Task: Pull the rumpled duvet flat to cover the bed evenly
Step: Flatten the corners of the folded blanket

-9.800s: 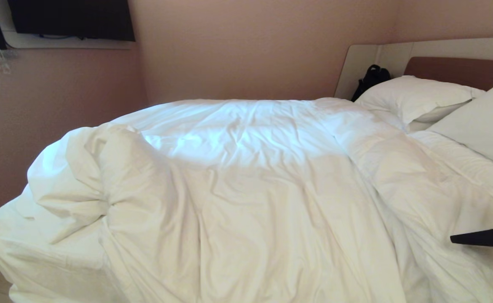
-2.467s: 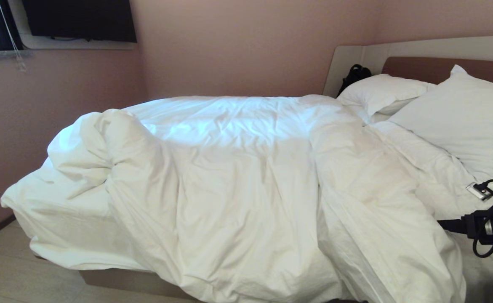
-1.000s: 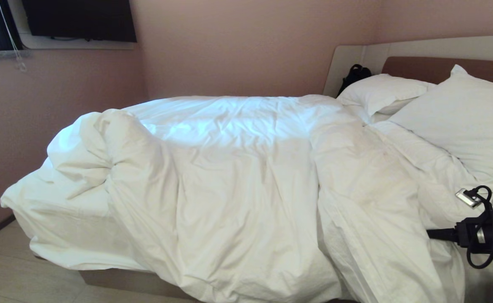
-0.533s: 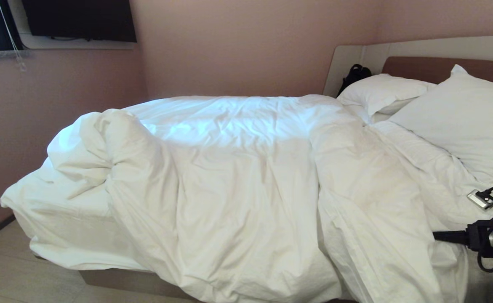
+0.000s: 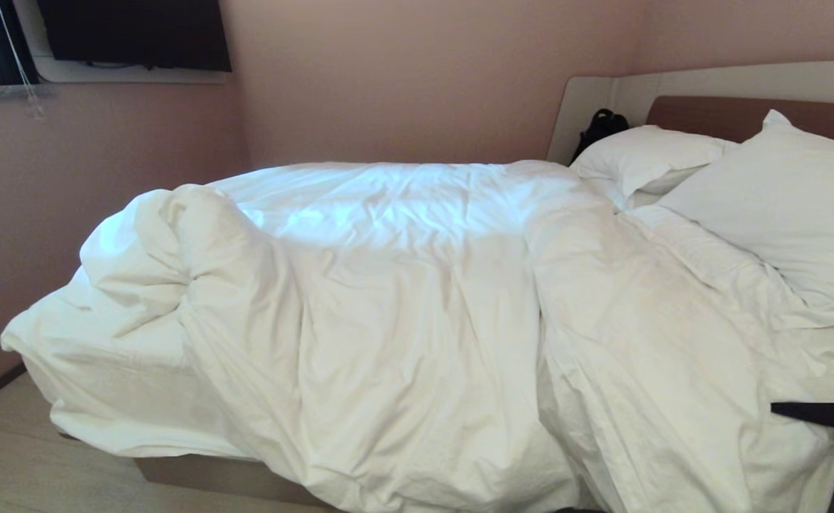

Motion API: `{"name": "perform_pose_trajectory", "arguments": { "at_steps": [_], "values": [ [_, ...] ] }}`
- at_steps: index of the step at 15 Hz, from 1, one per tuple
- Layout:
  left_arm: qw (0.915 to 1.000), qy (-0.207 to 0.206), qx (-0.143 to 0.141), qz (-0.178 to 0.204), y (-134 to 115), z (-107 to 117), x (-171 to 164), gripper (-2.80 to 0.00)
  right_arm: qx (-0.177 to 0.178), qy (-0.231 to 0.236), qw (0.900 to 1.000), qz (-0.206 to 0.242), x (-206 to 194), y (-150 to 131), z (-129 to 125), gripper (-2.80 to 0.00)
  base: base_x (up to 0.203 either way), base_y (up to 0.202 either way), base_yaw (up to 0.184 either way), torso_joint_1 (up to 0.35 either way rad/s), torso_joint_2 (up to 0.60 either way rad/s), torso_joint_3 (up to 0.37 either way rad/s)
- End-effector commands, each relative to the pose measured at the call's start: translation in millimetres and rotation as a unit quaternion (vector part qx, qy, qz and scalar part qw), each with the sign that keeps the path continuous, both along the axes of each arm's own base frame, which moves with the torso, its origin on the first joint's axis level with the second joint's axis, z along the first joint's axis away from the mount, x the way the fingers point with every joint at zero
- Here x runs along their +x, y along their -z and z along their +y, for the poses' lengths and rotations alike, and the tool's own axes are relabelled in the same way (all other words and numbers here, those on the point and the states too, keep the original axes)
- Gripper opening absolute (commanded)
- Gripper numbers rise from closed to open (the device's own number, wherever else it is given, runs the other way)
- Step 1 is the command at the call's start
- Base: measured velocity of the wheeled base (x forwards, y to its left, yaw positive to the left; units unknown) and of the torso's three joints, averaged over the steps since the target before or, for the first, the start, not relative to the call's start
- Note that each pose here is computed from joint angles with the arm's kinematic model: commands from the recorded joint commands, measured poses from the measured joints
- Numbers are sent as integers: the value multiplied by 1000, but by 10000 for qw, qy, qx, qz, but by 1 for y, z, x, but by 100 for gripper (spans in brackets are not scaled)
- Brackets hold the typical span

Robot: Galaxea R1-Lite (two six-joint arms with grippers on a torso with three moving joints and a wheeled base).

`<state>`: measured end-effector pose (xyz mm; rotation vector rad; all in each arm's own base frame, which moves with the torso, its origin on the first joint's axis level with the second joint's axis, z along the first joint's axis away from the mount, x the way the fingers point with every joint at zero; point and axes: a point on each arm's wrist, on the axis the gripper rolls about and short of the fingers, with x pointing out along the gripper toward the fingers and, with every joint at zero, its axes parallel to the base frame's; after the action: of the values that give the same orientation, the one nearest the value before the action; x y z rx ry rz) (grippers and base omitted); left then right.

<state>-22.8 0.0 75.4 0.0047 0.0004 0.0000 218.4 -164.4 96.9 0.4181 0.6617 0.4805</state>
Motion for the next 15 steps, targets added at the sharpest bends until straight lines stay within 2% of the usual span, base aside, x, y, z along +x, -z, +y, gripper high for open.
{"name": "perform_pose_trajectory", "arguments": {
  "at_steps": [1, 4, 8, 12, 15],
  "values": [
    [10000, 0, 0, -2, 0, 0, 0, -280, -147, 206, 9995, -168, -24, -16, 7, -280, 0, 0, 0, 0, 0, 0],
    [10000, 0, 0, -2, 0, 0, 0, -280, -93, 616, 9980, -112, -45, -15, 0, -280, 0, 0, 0, 0, 0, 0],
    [10000, 0, 0, -2, 0, 0, 0, -280, 126, 1170, 9930, 131, -61, 1, -23, -280, 0, 0, 0, 0, 0, 0],
    [10000, 0, 0, -2, 0, 0, 0, -280, 336, 1554, 9865, 393, -81, 8, -26, -280, 0, 0, 0, 0, 0, 0],
    [10000, 0, 0, -2, 0, 0, 0, -280, 291, 1722, 9820, 725, -87, 16, -28, -280, 0, 0, 0, 0, 0, 0]
  ]
}}
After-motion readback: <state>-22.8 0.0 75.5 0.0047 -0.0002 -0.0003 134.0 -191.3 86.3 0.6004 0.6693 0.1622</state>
